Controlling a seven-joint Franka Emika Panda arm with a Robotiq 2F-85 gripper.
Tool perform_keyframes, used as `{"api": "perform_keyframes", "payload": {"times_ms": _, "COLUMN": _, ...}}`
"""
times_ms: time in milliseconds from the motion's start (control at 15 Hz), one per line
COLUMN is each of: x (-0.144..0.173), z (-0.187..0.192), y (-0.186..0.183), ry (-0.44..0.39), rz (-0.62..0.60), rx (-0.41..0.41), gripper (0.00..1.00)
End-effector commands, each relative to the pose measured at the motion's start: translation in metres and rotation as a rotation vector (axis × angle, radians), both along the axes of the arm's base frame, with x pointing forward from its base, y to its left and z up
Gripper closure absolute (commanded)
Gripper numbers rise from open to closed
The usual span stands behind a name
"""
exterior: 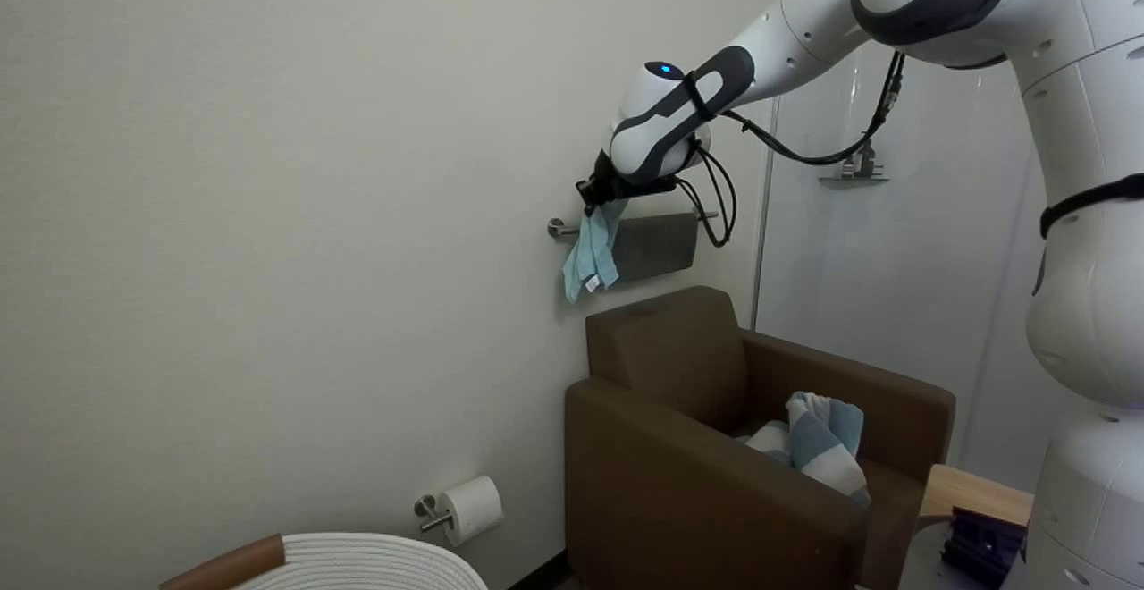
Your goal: Unhang the blue towel and put it in the laundry hamper
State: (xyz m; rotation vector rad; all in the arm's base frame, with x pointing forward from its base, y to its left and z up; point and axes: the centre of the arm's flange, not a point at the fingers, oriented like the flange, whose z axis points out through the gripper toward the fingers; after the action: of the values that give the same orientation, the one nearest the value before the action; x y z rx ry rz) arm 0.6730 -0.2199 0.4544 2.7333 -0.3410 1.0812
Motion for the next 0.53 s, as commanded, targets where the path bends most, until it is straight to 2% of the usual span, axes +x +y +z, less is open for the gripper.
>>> {"api": "perform_keyframes", "payload": {"times_ms": 0, "x": 0.007, "z": 0.011, "y": 0.034, "ry": 0.002, "rz": 0.078, "rx": -0.024, "gripper": 0.91}}
{"api": "perform_keyframes", "payload": {"times_ms": 133, "x": 0.019, "z": 0.018, "y": 0.083, "ry": 0.024, "rz": 0.179, "rx": -0.049, "gripper": 0.92}}
{"api": "perform_keyframes", "payload": {"times_ms": 267, "x": 0.024, "z": 0.036, "y": 0.137, "ry": 0.011, "rz": 0.274, "rx": -0.09, "gripper": 0.92}}
{"api": "perform_keyframes", "payload": {"times_ms": 467, "x": 0.027, "z": 0.059, "y": 0.213, "ry": 0.032, "rz": 0.364, "rx": -0.13, "gripper": 0.92}}
